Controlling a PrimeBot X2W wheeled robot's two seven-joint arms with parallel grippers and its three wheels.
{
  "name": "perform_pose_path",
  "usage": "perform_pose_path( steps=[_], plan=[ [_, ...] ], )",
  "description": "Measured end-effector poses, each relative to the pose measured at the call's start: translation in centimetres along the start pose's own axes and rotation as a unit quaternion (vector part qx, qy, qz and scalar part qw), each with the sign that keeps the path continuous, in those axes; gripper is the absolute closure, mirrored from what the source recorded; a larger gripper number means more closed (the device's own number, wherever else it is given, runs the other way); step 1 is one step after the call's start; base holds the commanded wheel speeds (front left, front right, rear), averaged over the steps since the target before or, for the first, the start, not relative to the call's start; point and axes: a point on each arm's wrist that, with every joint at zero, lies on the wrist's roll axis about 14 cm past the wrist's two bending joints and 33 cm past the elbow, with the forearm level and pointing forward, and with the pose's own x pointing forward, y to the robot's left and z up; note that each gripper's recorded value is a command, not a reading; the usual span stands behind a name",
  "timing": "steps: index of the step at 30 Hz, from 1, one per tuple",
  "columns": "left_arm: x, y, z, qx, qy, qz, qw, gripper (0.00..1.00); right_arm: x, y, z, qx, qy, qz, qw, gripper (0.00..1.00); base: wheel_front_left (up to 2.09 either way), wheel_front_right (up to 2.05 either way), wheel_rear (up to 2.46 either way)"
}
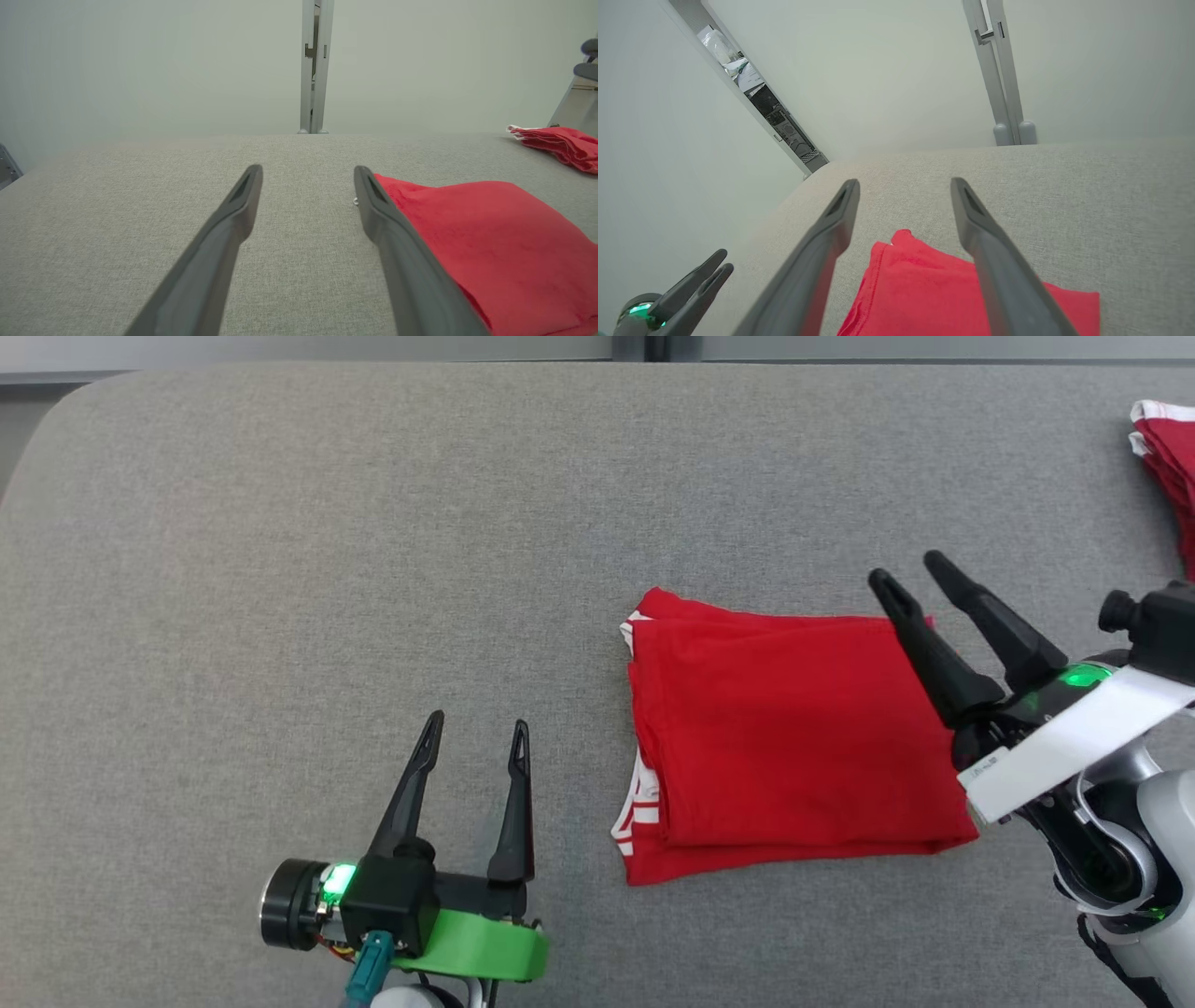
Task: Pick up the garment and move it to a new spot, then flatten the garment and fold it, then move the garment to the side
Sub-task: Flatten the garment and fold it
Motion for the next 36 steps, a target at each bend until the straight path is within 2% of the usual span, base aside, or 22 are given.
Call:
perform_pose_path(
  steps=[9, 17, 20, 26, 36],
  plan=[
    [0.1, -1.0, 1.2, -0.006, -0.019, -0.017, 1.0, 0.0, -4.6, -3.5, 0.7, -0.046, -0.059, -0.078, 0.994, 0.0, 0.0, 0.0, 0.0],
    [-0.9, -0.6, 2.3, -0.015, -0.032, -0.009, 0.999, 0.0, -8.1, -5.3, -0.3, -0.12, -0.061, -0.141, 0.981, 0.0, 0.0, 0.0, 0.0],
    [-1.6, -0.4, 2.6, -0.014, -0.035, -0.004, 0.999, 0.0, -8.8, -4.4, 0.7, -0.147, -0.085, -0.151, 0.974, 0.0, 0.0, 0.0, 0.0],
    [-3.2, 0.0, 3.9, -0.011, -0.055, 0.003, 0.998, 0.0, -11.7, -2.1, -0.7, -0.182, -0.089, -0.174, 0.964, 0.0, 0.0, 0.0, 0.0],
    [-5.3, 0.4, 4.6, -0.005, -0.064, 0.003, 0.998, 0.0, -13.6, -0.4, -2.2, -0.183, -0.089, -0.189, 0.961, 0.0, 0.0, 0.0, 0.0]
  ],
)
